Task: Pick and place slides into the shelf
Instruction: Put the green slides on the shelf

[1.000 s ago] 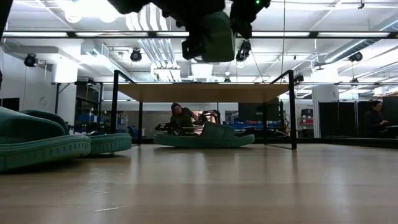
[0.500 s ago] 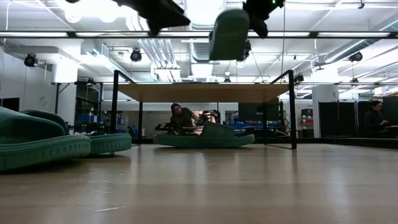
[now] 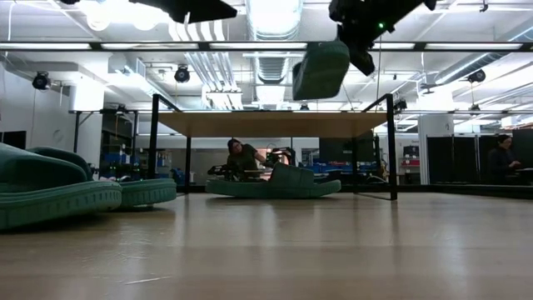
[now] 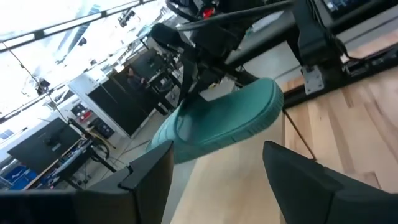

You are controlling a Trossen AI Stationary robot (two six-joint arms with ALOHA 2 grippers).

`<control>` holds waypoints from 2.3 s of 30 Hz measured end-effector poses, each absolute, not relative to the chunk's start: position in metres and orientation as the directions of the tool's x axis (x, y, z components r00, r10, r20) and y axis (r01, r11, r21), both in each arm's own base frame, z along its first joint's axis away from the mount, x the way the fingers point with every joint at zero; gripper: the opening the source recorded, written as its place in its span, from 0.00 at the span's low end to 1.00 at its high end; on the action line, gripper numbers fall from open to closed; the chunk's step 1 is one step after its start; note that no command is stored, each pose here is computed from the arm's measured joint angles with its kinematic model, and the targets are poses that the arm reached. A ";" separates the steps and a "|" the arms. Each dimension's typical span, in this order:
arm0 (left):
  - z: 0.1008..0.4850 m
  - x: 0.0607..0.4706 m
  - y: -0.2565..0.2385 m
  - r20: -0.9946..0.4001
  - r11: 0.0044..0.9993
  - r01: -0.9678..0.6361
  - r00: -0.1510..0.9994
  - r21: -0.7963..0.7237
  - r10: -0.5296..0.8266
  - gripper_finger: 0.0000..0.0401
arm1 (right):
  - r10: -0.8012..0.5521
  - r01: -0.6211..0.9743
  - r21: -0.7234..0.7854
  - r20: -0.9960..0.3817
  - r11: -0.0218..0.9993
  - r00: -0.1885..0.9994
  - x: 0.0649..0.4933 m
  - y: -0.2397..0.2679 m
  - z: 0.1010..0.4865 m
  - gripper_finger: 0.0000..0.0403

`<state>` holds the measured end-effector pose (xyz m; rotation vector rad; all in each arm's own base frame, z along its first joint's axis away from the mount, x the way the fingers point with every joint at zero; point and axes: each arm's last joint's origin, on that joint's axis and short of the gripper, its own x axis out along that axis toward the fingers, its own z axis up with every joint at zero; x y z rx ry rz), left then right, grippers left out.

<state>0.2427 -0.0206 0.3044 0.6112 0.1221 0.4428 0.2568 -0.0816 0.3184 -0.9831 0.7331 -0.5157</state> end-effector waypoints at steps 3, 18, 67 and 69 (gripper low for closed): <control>0.302 0.243 -0.021 0.010 0.727 -0.361 0.899 0.584 0.438 0.58 | -0.695 0.077 -0.881 -0.313 0.468 0.647 0.251 -0.084 0.312 0.02; 0.297 0.247 -0.021 -0.008 0.724 -0.348 0.899 0.596 0.439 0.58 | -0.710 0.031 -0.883 -0.355 0.469 0.608 0.242 -0.093 0.292 0.02; 0.297 0.247 -0.021 -0.009 0.723 -0.348 0.898 0.598 0.439 0.58 | -0.574 0.076 -0.679 -0.551 0.731 0.605 0.234 -0.086 0.324 0.25; 0.297 0.247 -0.021 -0.009 0.723 -0.348 0.898 0.598 0.439 0.58 | -0.542 0.074 -0.649 -0.561 0.757 0.625 0.233 -0.085 0.330 0.25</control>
